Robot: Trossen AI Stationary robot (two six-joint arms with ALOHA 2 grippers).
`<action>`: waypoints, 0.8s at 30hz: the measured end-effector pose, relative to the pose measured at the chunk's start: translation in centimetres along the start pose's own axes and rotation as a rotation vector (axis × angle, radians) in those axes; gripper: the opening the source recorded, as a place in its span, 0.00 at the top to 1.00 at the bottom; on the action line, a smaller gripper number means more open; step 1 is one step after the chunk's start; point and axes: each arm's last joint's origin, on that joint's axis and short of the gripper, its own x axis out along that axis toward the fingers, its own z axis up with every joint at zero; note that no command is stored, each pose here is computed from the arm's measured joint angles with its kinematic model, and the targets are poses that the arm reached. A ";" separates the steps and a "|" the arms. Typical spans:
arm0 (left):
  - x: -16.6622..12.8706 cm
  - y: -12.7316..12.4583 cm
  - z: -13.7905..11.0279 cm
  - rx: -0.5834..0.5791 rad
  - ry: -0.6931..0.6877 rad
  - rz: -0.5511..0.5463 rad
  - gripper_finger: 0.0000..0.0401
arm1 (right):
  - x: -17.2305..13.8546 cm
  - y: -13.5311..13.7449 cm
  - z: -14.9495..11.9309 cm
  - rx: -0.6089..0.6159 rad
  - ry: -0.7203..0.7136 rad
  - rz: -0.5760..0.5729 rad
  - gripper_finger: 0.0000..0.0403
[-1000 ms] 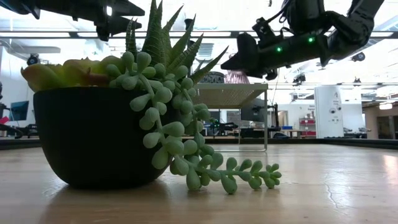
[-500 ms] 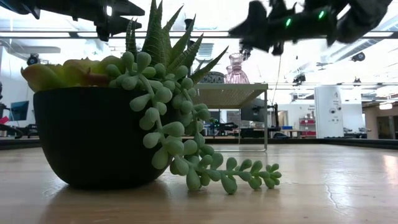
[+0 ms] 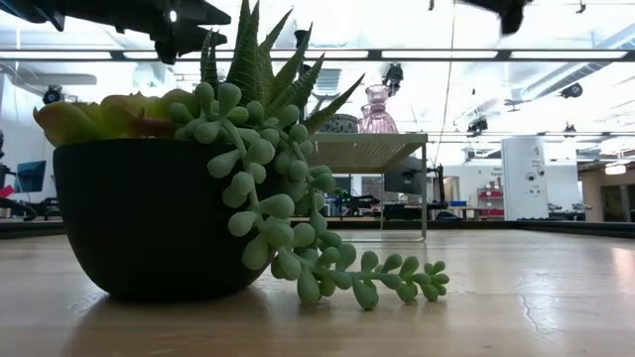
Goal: Pick & Place candle stick holders
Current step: Put the black candle holder on the shelf aligned with the other black candle holders
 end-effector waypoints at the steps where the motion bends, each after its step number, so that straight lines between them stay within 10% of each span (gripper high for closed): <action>1: 0.0 0.0 0.0 0.000 0.000 0.000 0.33 | -0.8 -0.2 0.8 -0.020 0.001 0.017 0.68; 7: 0.0 0.0 0.0 0.001 0.000 0.008 0.33 | -5.1 -2.1 3.6 -0.184 0.175 -0.069 0.95; 14: 0.0 0.0 -0.5 0.013 0.046 0.008 0.33 | -8.7 -3.9 3.2 -0.110 0.273 -0.154 0.98; 24: 0.0 0.1 -0.9 0.024 0.088 0.014 0.33 | -8.1 -3.7 -2.2 0.091 0.136 0.067 0.98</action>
